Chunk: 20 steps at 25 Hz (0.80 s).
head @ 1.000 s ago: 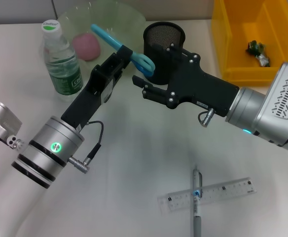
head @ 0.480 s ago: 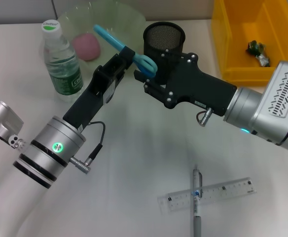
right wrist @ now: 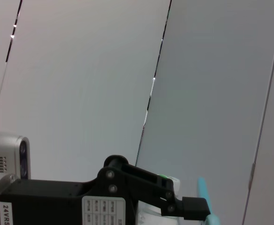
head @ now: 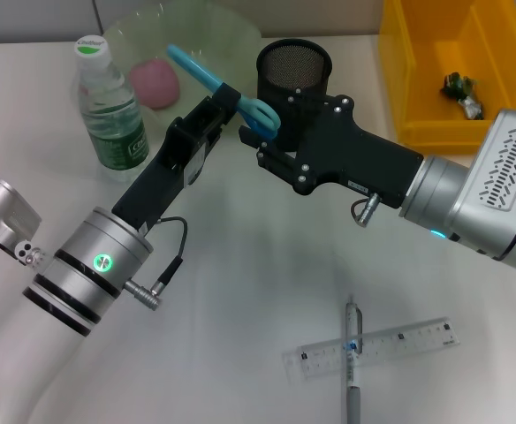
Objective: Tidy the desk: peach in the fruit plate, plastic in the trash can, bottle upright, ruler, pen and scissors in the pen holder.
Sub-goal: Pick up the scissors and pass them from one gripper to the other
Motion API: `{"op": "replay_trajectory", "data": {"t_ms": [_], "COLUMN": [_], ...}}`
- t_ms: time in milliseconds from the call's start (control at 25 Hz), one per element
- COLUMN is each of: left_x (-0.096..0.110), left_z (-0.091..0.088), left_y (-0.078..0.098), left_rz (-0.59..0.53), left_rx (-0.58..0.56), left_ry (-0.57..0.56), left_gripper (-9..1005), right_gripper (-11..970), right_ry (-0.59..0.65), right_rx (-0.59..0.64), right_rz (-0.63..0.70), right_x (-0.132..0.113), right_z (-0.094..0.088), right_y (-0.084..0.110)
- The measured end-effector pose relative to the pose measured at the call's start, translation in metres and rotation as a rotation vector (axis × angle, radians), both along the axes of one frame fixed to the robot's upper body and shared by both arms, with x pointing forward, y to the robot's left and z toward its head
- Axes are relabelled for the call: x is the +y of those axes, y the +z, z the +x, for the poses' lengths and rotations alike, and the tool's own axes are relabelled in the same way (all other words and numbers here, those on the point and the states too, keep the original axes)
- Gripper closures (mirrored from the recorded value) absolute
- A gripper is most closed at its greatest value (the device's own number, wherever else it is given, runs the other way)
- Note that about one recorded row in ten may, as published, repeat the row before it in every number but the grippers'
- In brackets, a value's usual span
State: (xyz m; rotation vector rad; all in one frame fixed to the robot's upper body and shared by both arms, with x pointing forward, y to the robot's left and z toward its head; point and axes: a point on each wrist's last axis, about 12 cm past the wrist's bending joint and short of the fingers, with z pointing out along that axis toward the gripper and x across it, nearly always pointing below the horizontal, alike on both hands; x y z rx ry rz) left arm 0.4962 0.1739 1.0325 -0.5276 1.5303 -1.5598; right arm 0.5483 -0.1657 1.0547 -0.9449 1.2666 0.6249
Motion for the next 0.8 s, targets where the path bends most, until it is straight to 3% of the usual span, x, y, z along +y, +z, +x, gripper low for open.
{"op": "replay_trajectory", "data": {"t_ms": [800], "left_x": [0.0005], "left_z": [0.001], "left_y": [0.0004], "left_rz": [0.002], "left_rx": [-0.003], "left_ry": [0.002], "left_gripper": [742], "right_gripper": [498], "right_ry": [0.003], "right_rx": [0.0], "right_rz": [-0.004], "right_x": [0.0021], "right_z": [0.0018], "right_y": [0.0009]}}
